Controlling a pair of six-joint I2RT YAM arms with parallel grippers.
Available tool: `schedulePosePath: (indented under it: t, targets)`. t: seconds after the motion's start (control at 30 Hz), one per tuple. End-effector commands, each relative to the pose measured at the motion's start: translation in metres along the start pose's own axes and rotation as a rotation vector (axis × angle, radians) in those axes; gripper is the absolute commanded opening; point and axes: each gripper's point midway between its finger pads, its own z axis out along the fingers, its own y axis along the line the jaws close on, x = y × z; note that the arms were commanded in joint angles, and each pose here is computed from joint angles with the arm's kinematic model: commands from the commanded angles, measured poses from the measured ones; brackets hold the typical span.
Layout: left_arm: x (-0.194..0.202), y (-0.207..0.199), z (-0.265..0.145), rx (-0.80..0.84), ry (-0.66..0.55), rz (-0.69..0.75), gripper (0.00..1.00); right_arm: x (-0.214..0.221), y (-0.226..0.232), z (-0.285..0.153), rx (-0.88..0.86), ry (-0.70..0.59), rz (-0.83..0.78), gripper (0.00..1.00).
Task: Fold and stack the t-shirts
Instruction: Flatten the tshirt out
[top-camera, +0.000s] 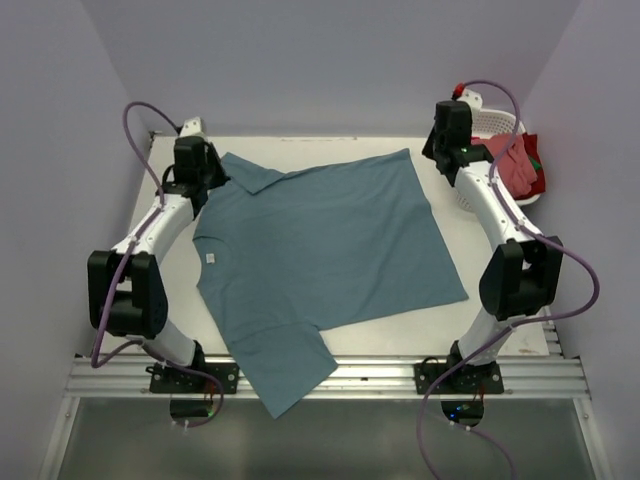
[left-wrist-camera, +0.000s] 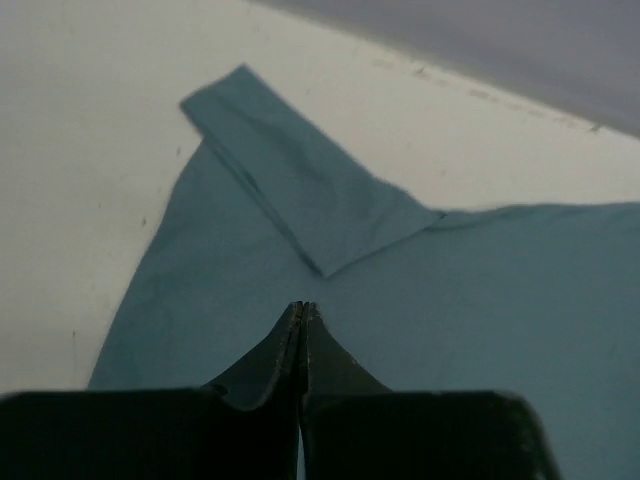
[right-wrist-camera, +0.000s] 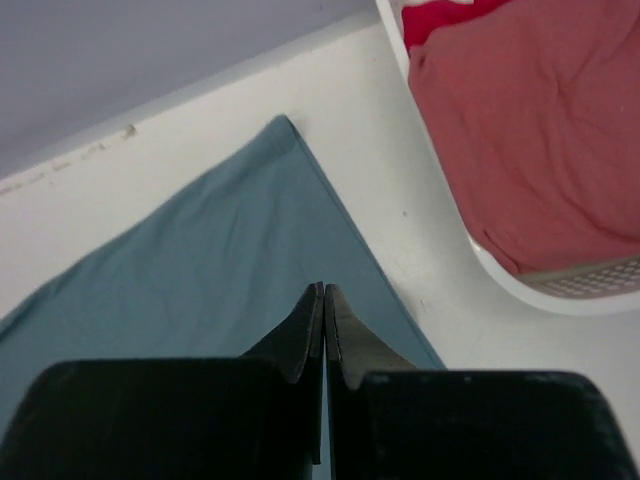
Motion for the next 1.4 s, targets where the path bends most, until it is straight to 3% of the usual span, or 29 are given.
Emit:
schedulePosePath:
  t: [0.0,0.6,0.87,1.07,1.37]
  targets:
    - [0.070,0.036,0.012,-0.119,0.182,-0.011,0.00,0.058,-0.007,0.004,-0.009,0.168,-0.049,0.00]
    - [0.144,0.073,0.066,-0.270,0.348,-0.026,0.00,0.172,0.013,0.063,-0.082,0.526,-0.133,0.00]
    - [0.171,0.083,0.079,-0.292,0.405,-0.021,0.00,0.198,0.017,0.085,-0.082,0.596,-0.150,0.00]
    - [0.178,0.089,0.105,-0.306,0.442,-0.012,0.00,0.206,0.015,0.102,-0.041,0.623,-0.175,0.00]
    - [0.149,0.081,0.155,-0.268,0.432,-0.011,0.00,0.209,0.010,0.142,0.045,0.626,-0.122,0.00]
